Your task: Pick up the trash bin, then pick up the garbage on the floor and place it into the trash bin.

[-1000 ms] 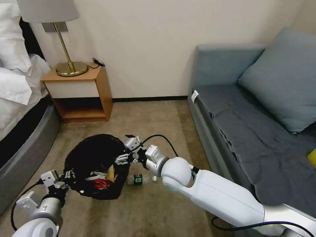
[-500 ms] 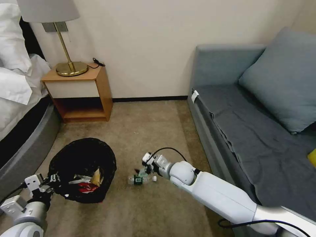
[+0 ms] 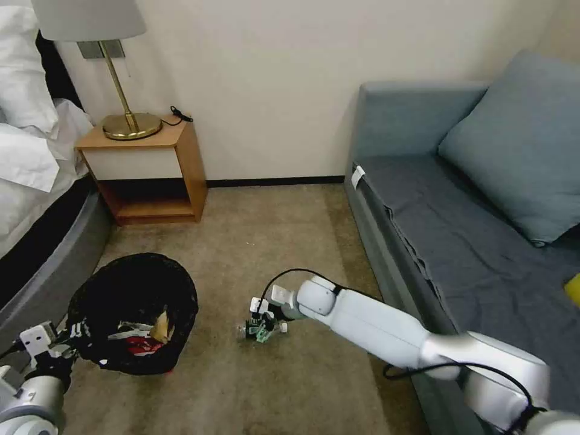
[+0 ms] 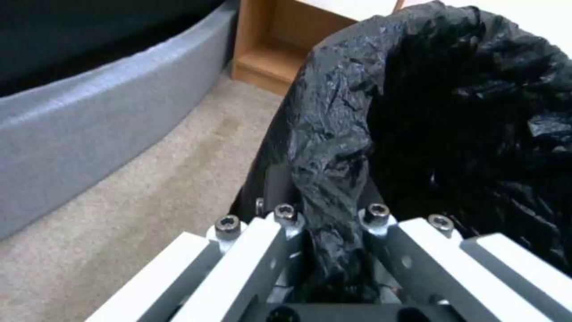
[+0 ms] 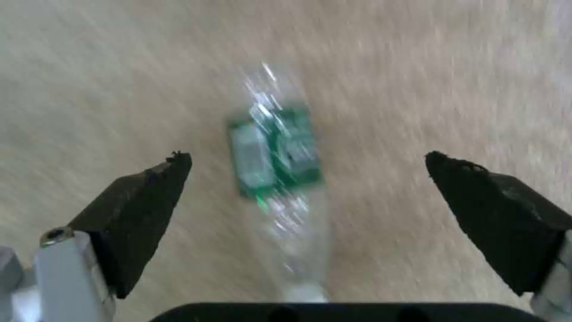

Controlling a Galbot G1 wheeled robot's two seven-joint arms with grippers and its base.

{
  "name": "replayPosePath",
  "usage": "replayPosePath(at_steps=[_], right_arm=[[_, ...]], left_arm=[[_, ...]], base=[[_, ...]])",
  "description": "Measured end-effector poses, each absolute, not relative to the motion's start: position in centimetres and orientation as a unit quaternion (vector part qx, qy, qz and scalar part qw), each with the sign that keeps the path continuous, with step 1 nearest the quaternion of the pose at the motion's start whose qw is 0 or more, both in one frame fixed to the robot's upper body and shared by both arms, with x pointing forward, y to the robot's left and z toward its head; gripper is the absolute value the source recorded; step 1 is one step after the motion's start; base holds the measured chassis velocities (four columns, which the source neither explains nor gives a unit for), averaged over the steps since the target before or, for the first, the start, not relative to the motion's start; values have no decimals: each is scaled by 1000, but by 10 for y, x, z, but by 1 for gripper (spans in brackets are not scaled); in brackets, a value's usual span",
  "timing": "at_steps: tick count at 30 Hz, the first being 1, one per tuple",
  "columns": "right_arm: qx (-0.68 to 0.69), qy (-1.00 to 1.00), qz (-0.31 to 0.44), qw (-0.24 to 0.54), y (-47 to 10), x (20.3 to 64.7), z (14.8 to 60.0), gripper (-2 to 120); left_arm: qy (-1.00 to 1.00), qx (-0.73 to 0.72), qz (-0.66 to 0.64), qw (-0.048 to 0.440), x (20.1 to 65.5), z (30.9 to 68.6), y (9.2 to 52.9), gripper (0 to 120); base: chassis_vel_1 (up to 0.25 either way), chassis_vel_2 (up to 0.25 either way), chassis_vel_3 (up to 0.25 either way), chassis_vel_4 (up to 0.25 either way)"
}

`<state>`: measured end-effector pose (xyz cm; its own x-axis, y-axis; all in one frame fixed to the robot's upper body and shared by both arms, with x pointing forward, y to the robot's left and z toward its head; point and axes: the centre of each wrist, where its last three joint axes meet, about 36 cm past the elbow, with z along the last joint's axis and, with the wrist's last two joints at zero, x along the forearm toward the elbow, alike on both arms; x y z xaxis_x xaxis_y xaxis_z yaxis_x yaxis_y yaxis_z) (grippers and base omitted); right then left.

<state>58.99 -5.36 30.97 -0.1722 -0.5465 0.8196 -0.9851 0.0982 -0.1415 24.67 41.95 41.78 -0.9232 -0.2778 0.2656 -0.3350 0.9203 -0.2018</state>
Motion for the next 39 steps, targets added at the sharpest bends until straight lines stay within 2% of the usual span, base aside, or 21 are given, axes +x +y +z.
replayPosePath(at_steps=[3, 7, 22, 25, 27, 28, 31, 32, 38, 39], right_arm=[[556, -663, 380, 327, -60, 610, 289, 100], [560, -649, 392, 335, -56, 615, 274, 100], [557, -654, 380, 342, -36, 595, 240, 100], [557, -657, 378, 340, -37, 595, 237, 93], [558, -656, 378, 340, -38, 593, 234, 84], [558, -656, 378, 340, -38, 593, 234, 84], [556, -657, 377, 342, -43, 593, 230, 68], [556, -657, 377, 342, -43, 593, 230, 68], [555, -661, 373, 342, -48, 593, 227, 43], [555, -661, 373, 342, -48, 593, 227, 43]], left_arm=[[-974, 155, 121, 114, 246, 419, 420, 4], [-975, 151, 120, 109, 247, 423, 418, 4], [-974, 154, 124, 109, 249, 420, 421, 4], [-974, 154, 125, 110, 249, 419, 421, 4], [-974, 154, 125, 110, 249, 419, 421, 4], [-974, 154, 125, 110, 249, 419, 421, 4], [-974, 154, 126, 111, 248, 418, 421, 4], [-974, 154, 126, 111, 248, 418, 421, 4], [-973, 156, 127, 111, 247, 418, 421, 4], [-973, 156, 127, 111, 247, 418, 421, 4]], base=[[0, 0, 0, 0], [0, 0, 0, 0], [0, 0, 0, 0], [0, 0, 0, 0], [0, 0, 0, 0], [0, 0, 0, 0], [0, 0, 0, 0], [0, 0, 0, 0], [0, 0, 0, 0], [0, 0, 0, 0]])
